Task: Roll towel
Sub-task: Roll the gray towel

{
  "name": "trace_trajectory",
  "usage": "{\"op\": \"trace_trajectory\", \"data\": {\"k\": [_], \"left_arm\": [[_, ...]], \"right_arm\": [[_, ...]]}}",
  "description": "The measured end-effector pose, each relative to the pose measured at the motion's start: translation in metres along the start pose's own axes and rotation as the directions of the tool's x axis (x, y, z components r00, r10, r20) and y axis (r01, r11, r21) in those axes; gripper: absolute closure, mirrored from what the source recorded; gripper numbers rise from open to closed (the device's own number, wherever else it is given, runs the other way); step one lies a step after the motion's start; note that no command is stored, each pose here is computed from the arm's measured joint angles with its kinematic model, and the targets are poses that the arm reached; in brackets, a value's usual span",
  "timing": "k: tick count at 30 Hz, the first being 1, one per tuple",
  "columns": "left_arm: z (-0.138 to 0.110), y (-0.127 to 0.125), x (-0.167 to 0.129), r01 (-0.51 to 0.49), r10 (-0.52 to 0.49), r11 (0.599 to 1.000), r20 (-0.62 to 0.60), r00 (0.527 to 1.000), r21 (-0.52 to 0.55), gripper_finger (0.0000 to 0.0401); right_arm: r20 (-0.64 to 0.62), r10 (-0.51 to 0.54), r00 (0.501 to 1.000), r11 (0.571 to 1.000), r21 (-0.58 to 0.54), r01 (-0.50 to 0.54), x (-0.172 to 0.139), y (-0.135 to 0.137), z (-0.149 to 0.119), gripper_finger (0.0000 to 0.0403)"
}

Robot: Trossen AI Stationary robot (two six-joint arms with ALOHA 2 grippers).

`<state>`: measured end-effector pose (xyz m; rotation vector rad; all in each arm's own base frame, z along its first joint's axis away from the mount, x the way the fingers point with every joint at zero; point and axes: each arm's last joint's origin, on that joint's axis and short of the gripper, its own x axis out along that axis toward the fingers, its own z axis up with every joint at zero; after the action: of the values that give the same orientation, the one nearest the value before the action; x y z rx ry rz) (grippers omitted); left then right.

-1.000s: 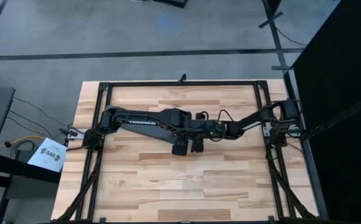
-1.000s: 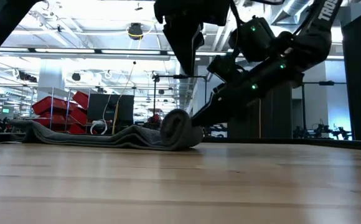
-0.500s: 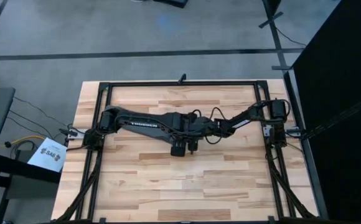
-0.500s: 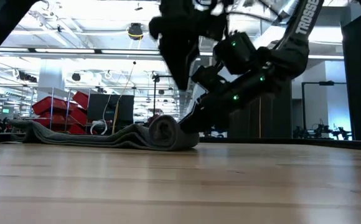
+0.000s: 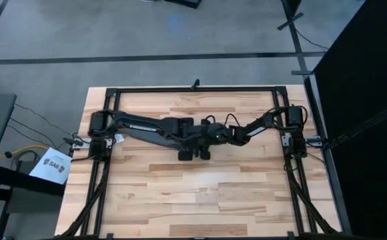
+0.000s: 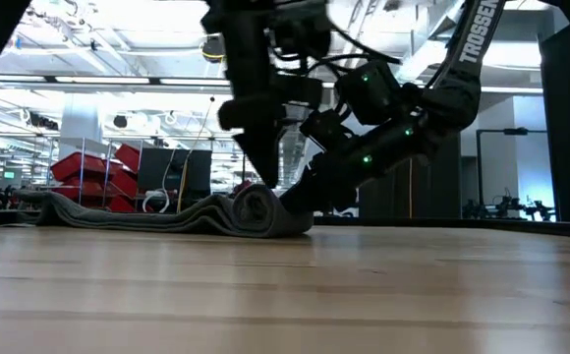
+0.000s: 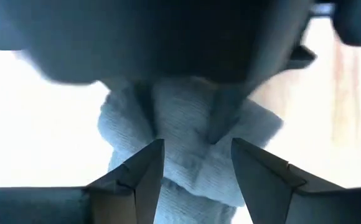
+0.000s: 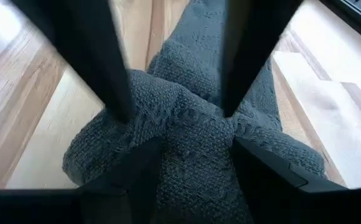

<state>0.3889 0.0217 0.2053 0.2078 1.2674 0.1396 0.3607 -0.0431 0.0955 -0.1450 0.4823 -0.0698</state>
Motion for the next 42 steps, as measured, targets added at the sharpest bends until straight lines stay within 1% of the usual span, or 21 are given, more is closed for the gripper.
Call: {"op": "trace_trajectory", "data": {"k": [4,6,11,14,17,19,21,25,28,30,33,34,36,38,42], "left_arm": [[-0.022,0.007,0.008,-0.025,0.033,0.998,0.144,0.989,-0.054,0.0227],[-0.033,0.006,0.018,-0.029,0.043,0.997,0.189,0.981,-0.073,0.0227],[-0.060,0.001,0.047,-0.018,0.041,0.994,0.221,0.974,-0.107,0.0227],[-0.073,-0.001,0.058,-0.013,0.042,0.992,0.236,0.971,-0.125,0.0227],[-0.078,-0.001,0.064,-0.019,0.058,0.991,0.294,0.954,-0.134,0.0227],[-0.077,0.000,0.065,-0.016,0.068,0.988,0.339,0.938,-0.154,0.0227],[-0.074,0.000,0.067,0.000,0.069,0.984,0.385,0.921,-0.177,0.0227],[-0.063,-0.002,0.083,0.035,0.085,0.970,0.470,0.878,-0.241,0.0227],[-0.044,-0.005,0.099,0.073,0.083,0.959,0.517,0.852,-0.274,0.0227],[-0.026,-0.008,0.109,0.092,0.081,0.955,0.543,0.836,-0.283,0.0227],[0.006,-0.012,0.122,0.109,0.071,0.957,0.581,0.811,-0.270,0.0227],[0.017,-0.014,0.126,0.117,0.066,0.958,0.595,0.801,-0.263,0.0227],[0.037,-0.016,0.130,0.125,0.061,0.958,0.608,0.791,-0.258,0.0227],[0.052,-0.018,0.134,0.131,0.053,0.958,0.605,0.795,-0.256,0.0227],[0.068,-0.023,0.136,0.129,0.042,0.961,0.592,0.805,-0.244,0.0227]], "right_arm": [[0.002,0.001,1.000,1.000,0.006,-0.001,0.000,0.000,0.000,0.0214],[-0.001,0.001,1.000,1.000,0.017,-0.001,0.000,0.000,0.000,0.0214],[-0.008,0.006,1.000,1.000,0.020,-0.005,0.000,0.001,0.000,0.0214],[-0.036,0.010,0.999,1.000,0.015,-0.010,-0.006,0.000,0.004,0.0214],[-0.089,0.023,0.996,1.000,-0.006,-0.024,-0.022,-0.001,0.014,0.0214],[-0.114,0.032,0.993,0.999,-0.012,-0.033,-0.040,0.000,0.022,0.0214],[-0.163,0.045,0.986,0.999,0.000,-0.046,-0.061,0.001,0.023,0.0214],[-0.272,0.064,0.960,0.996,0.080,-0.043,-0.109,0.002,0.015,0.0214],[-0.323,0.073,0.944,0.988,0.150,-0.025,-0.147,0.005,0.002,0.0214],[-0.324,0.080,0.943,0.983,0.184,-0.020,-0.170,0.008,-0.004,0.0214],[-0.263,0.080,0.961,0.976,0.218,-0.022,-0.197,0.012,-0.010,0.0214],[-0.238,0.066,0.969,0.975,0.223,-0.011,-0.204,0.013,-0.013,0.0214],[-0.207,-0.002,0.978,0.974,0.220,0.049,-0.214,0.013,-0.020,0.0214],[-0.164,-0.065,0.984,0.971,0.217,0.100,-0.218,0.013,-0.027,0.0214],[-0.037,-0.106,0.994,0.967,0.231,0.111,-0.215,0.013,-0.041,0.0219]]}}
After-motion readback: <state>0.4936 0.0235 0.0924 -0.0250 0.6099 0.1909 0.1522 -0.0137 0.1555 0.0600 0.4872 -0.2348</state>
